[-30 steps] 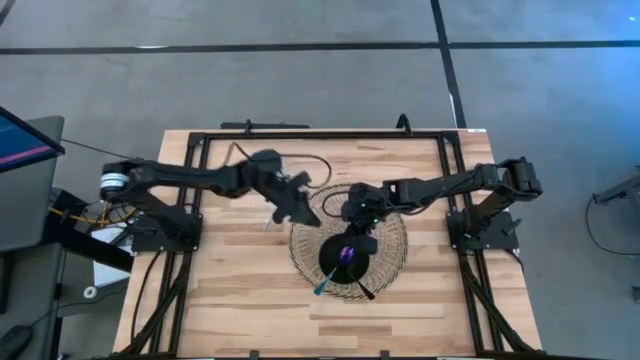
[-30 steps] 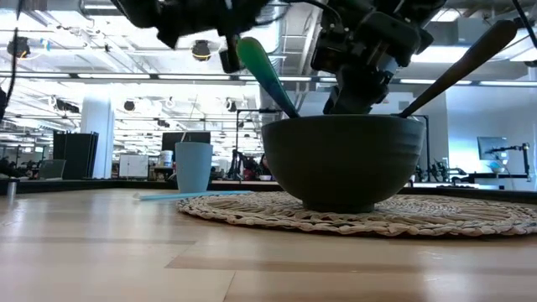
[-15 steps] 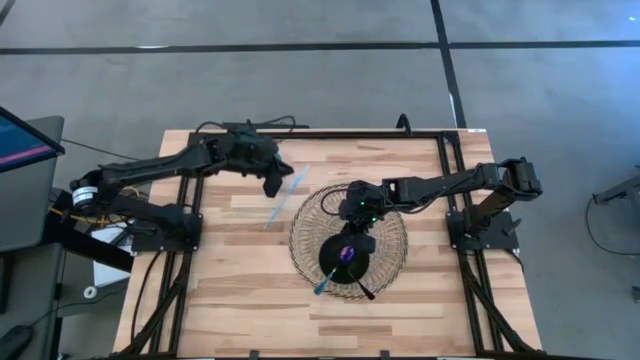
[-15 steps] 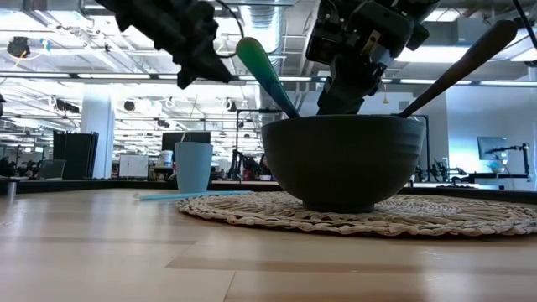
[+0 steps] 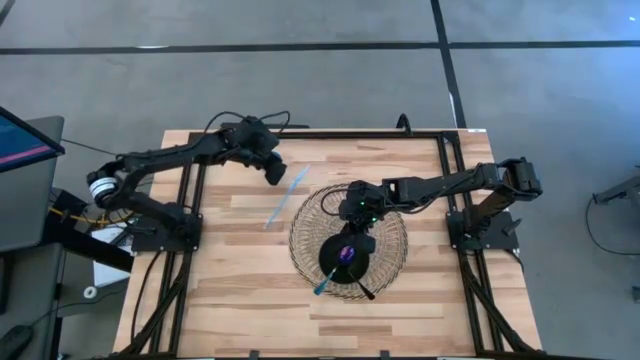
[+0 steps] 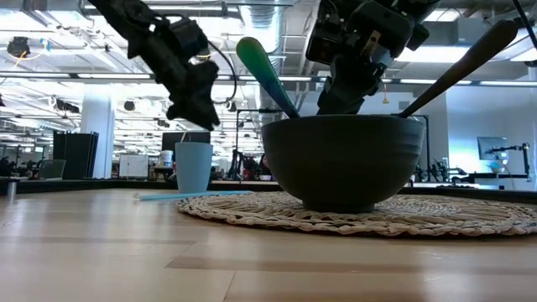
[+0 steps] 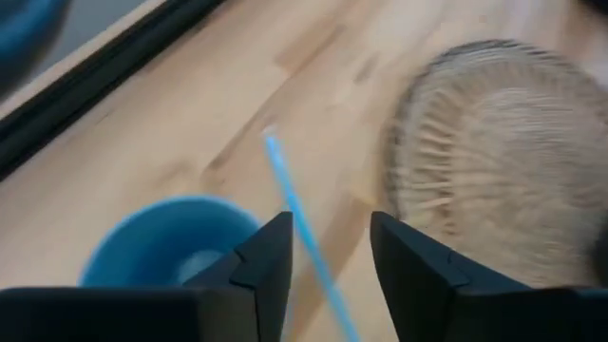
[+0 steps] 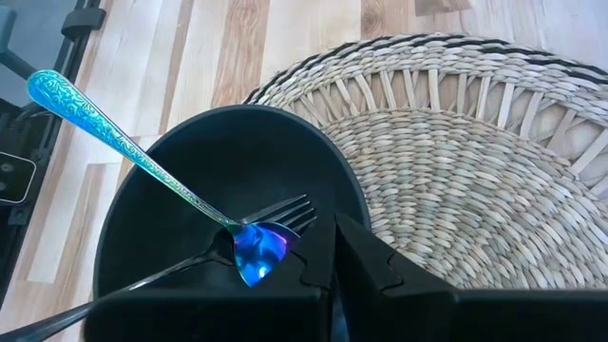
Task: Pick & Place Utensil
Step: Put the blue cup on the brown mat to the top left of the green plate
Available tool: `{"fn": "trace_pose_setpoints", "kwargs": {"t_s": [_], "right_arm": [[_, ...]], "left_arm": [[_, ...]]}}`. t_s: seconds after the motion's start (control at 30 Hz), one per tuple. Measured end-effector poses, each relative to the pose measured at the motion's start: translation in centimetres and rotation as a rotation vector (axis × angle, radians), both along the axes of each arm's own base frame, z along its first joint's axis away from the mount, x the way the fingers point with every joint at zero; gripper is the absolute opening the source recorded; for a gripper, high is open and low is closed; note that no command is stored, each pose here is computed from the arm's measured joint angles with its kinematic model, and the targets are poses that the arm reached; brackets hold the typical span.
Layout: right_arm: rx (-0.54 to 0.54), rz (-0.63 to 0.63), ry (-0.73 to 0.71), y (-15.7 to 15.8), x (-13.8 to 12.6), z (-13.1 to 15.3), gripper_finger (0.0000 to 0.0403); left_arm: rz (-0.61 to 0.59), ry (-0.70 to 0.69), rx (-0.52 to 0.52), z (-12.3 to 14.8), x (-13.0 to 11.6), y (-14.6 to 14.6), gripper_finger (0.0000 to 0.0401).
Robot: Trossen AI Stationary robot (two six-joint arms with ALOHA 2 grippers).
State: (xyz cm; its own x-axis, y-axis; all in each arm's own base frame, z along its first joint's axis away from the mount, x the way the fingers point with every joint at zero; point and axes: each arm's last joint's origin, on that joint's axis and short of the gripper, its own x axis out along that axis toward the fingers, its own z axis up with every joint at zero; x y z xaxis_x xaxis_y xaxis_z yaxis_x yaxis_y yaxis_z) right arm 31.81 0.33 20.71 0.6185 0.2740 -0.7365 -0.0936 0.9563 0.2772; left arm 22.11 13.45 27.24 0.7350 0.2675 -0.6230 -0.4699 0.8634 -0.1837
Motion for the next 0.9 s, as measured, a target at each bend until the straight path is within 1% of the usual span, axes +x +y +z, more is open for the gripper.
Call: {"fn": "trace_pose_setpoints", "kwargs": {"t_s": [0.1,0.17,0.27,0.63,0.9], "right_arm": [[-0.014,0.017,-0.006,0.0,0.0,0.0,0.0001],[-0.014,0.016,-0.006,0.0,0.0,0.0,0.0001],[-0.014,0.016,-0.006,0.0,0.0,0.0,0.0001],[-0.015,0.017,-0.006,0.0,0.0,0.0,0.0001],[-0.015,0.017,-0.007,0.0,0.0,0.0,0.0001]], "left_arm": [[0.066,0.057,0.03,-0.8,0.3,0.5,0.0147],[0.089,0.084,0.044,-1.2,0.5,0.7,0.0145],[0.08,0.109,0.049,-1.6,0.7,0.8,0.014],[0.075,0.114,0.044,-1.8,0.8,0.6,0.011],[0.08,0.17,0.003,-4.1,0.1,0.2,0.0087]]}}
